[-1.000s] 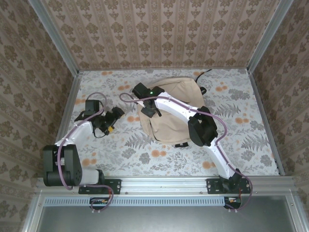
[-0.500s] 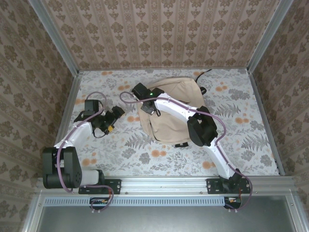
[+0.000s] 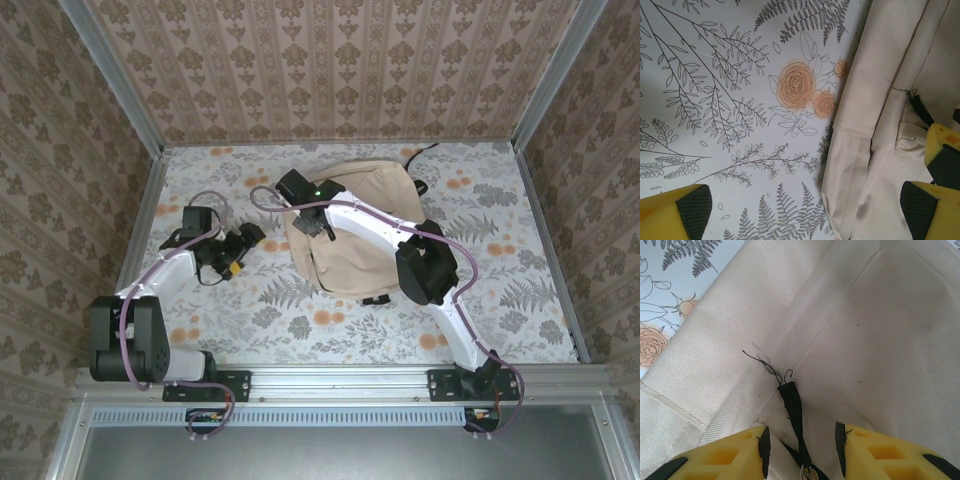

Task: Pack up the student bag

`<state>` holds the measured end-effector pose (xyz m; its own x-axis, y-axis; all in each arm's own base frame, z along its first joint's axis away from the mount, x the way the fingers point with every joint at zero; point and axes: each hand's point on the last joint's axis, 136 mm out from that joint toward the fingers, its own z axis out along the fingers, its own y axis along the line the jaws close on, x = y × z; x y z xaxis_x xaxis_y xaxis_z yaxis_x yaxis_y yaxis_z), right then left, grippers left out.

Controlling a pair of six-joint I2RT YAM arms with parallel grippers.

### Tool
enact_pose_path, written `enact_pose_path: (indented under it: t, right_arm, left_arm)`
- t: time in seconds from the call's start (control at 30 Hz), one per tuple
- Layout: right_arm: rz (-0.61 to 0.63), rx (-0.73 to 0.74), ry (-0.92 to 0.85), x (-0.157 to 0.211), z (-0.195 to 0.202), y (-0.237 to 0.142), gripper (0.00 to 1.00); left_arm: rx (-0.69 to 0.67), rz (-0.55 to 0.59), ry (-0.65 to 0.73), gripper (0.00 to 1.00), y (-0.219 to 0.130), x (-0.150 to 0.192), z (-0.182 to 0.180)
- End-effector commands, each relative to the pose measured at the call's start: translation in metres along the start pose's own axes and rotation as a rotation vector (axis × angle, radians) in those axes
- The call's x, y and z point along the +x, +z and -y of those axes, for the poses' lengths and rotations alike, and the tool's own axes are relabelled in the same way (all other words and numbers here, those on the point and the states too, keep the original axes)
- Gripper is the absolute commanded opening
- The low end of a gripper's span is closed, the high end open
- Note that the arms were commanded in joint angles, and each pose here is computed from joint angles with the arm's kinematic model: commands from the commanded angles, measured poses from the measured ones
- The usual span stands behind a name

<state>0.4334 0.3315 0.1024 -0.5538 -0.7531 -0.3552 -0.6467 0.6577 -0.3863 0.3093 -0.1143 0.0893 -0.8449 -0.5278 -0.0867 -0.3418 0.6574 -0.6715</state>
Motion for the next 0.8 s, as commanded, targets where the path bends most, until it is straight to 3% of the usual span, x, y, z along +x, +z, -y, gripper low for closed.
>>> enact_pose_path:
  t: [0.0,0.2,0.4,0.57,0.77]
  right_arm:
    - [-0.054,0.02,-0.015,0.009,-0.002,0.009,0.43]
    - [-0.095,0.085,-0.08,0.018,0.001,0.024,0.38]
    - [-0.127,0.166,-0.144,0.025,0.009,0.03,0.26]
    - [-0.043,0.162,-0.085,0.007,0.014,0.012,0.08]
    - [0.099,0.135,0.044,-0.013,0.02,-0.023,0.0]
  left_arm:
    - [0.017,-0.011,0.033,1.0,0.001,-0.002,0.008]
    - [0.025,-0.018,0.036,1.0,0.002,-0.001,0.009]
    - [0.027,-0.027,0.04,1.0,0.003,0.001,0.009]
    - [0.037,-0.036,0.045,1.0,0.006,0.003,0.012]
    - [0.084,-0.049,0.068,0.97,0.014,0.004,0.026]
